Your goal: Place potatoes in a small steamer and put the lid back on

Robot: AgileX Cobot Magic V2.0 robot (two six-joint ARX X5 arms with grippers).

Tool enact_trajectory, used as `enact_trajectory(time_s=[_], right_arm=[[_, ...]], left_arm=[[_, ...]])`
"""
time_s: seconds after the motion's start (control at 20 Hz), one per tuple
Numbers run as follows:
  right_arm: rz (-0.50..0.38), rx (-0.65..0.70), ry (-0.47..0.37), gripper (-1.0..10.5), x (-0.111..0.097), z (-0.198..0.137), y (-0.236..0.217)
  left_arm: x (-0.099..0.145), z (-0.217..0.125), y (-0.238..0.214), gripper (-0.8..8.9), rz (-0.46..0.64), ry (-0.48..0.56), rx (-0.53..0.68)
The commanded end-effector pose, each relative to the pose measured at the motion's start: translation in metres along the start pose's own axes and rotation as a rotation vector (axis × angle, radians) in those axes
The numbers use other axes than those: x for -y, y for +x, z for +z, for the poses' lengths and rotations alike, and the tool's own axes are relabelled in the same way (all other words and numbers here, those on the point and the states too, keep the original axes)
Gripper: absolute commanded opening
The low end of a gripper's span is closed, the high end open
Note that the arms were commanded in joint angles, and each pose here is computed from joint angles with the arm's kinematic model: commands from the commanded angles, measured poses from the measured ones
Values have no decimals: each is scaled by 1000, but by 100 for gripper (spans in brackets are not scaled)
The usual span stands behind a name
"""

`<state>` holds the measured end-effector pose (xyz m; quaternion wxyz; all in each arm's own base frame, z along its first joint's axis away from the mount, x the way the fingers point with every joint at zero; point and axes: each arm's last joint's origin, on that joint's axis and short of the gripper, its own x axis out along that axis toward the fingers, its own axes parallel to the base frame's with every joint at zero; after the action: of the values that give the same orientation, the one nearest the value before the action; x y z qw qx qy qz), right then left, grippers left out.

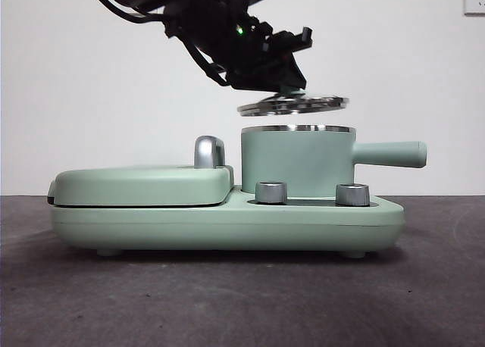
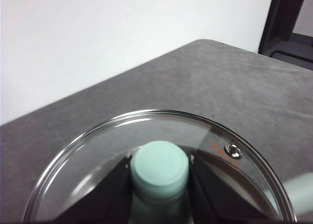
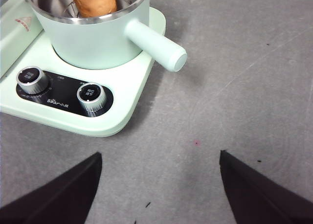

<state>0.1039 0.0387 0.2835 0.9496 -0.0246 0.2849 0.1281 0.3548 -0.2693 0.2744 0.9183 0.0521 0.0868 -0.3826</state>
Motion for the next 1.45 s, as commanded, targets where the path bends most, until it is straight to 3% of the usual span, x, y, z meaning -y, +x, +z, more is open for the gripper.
enact_trajectory(time_s=[0.05,0.7,1.0,1.1,1.2,1.45], right_arm=[[-12,11,-10,379,0,2,0],[-22,13,-9,379,0,2,0],[-22,13,-9,379,0,2,0],[-22,13,-9,379,0,2,0],[-22,13,-9,379,0,2,0],[-21,13,-9,379,0,2,0]], left_arm=[[6,8,8,11,-28,14,48],[6,-10,14,11,-34,7,-56],[7,-12,14,14,-37,53,-73],[6,-12,14,125,-36,52,-73],[6,-11,14,317,-36,52,-72],[8,10,-7,339,-36,19,-90]])
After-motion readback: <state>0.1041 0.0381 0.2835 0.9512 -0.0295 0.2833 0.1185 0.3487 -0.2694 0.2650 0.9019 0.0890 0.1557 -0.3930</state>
